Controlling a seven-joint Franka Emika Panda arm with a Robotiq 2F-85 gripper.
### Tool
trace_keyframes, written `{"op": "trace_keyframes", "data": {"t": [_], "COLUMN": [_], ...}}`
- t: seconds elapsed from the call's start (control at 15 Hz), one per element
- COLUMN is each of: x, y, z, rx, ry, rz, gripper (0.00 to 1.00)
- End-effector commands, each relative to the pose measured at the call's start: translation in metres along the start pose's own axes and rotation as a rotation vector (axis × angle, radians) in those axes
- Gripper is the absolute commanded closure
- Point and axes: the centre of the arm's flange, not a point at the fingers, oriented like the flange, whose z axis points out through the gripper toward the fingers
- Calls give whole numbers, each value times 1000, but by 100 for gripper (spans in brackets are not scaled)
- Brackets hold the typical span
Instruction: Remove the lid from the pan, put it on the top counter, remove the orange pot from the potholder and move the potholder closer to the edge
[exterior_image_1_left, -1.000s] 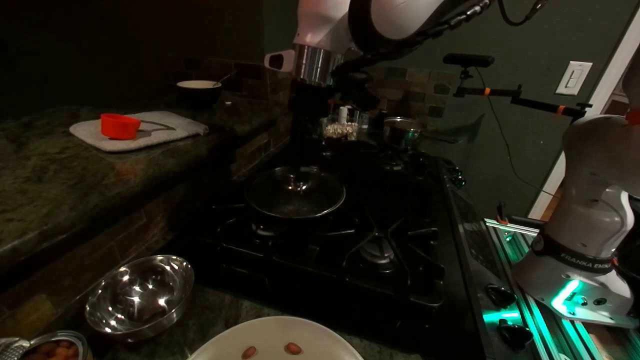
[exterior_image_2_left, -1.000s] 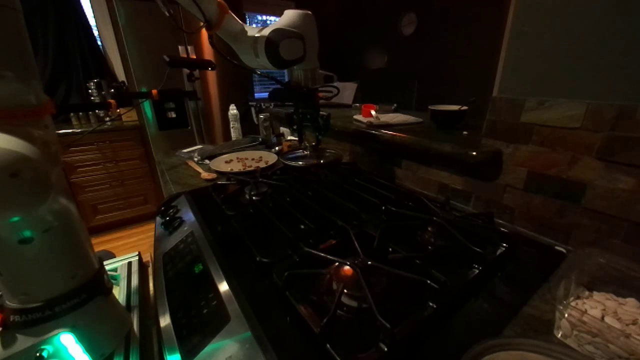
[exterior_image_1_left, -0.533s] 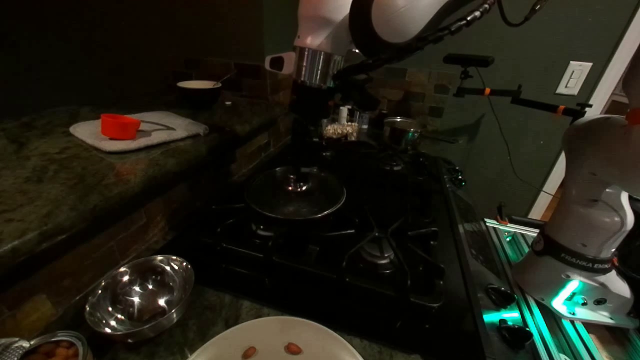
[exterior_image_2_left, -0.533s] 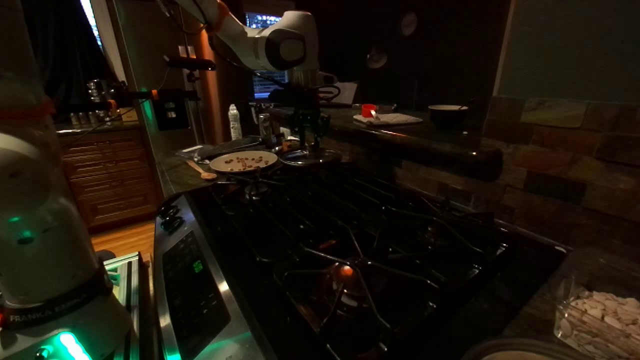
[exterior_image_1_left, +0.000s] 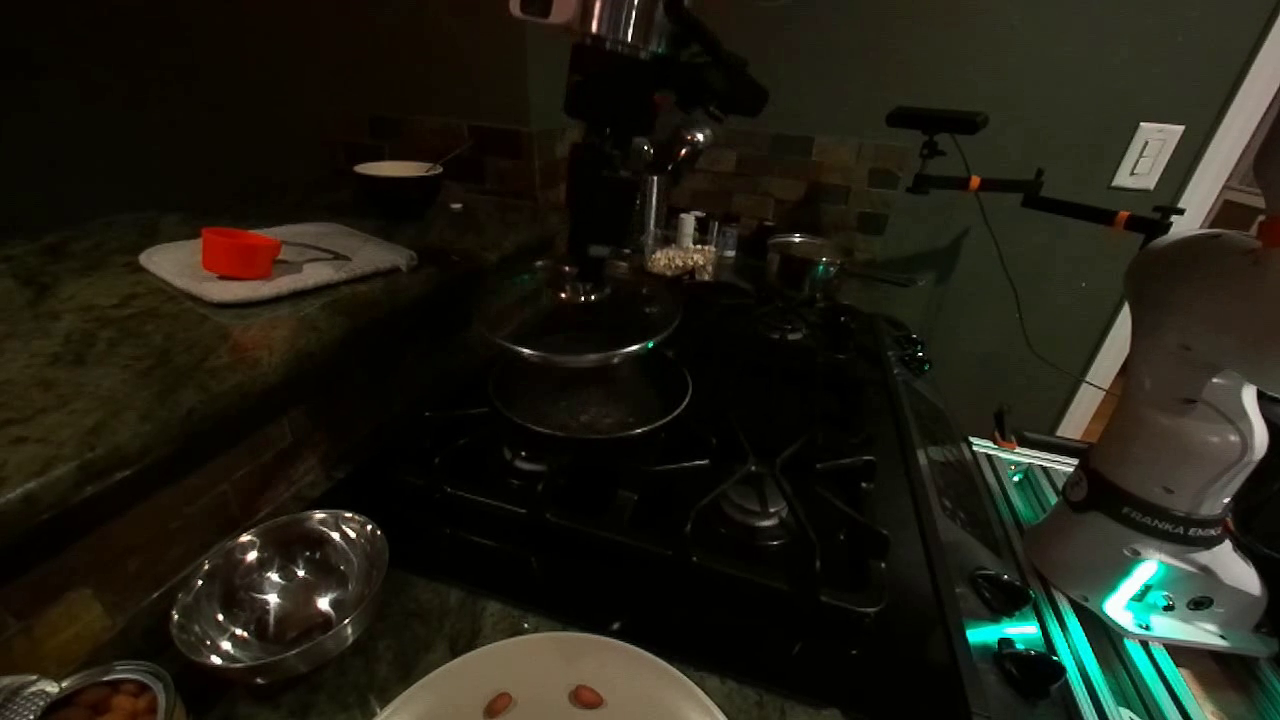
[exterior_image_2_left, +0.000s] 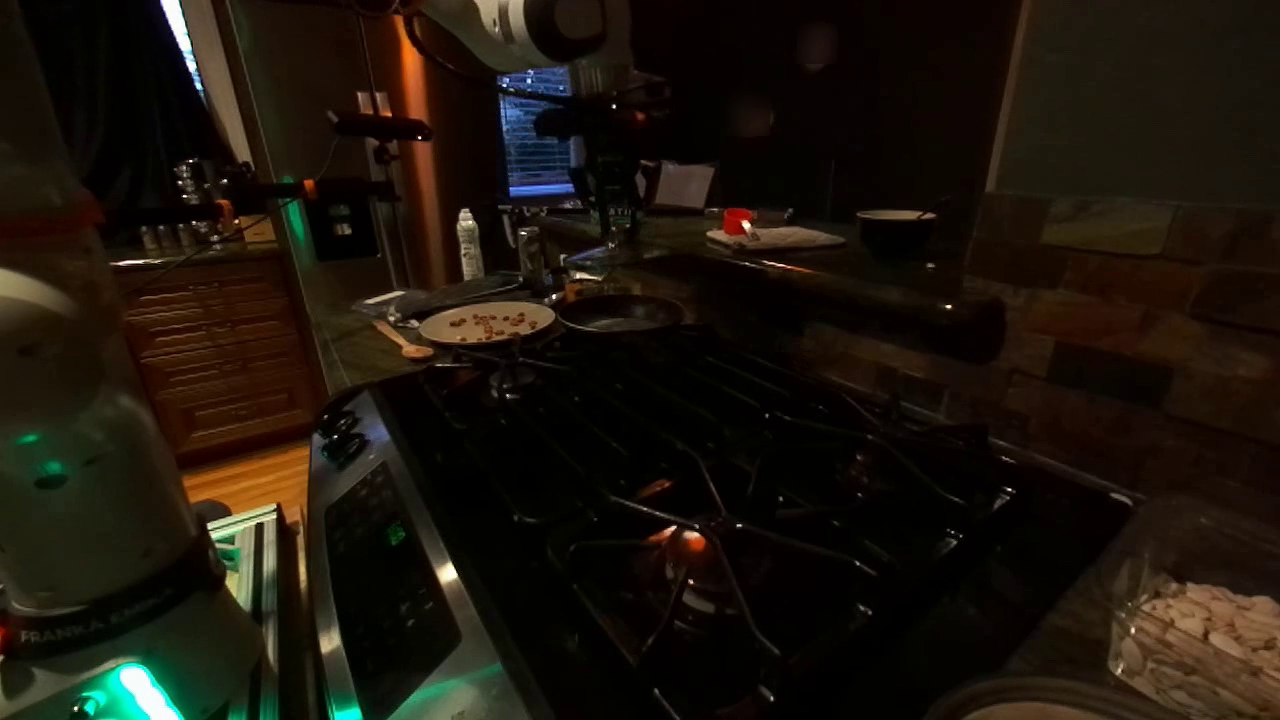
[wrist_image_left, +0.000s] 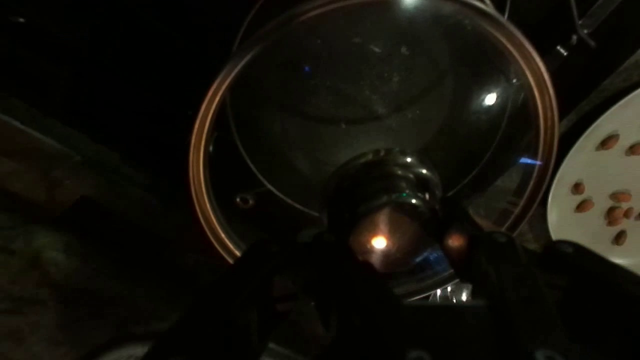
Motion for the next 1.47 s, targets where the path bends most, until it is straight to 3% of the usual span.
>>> {"op": "trace_keyframes", "data": {"t": [0.0,0.07,0.13,0.47,0.53,0.93,1.4], "x": [36,44,16,29,29,68,96], "y": [23,33,14,30,30,119,215], "z": [-43,-49,-36,-38,-36,-20,-12], "rx": [-16,5,-11,-6,-5,-100,-46], "ry": [22,29,34,33,31,-15,-25], "rz": [32,60,23,46,46,141,353], "gripper": [77,77,52,52,77,77,77]}}
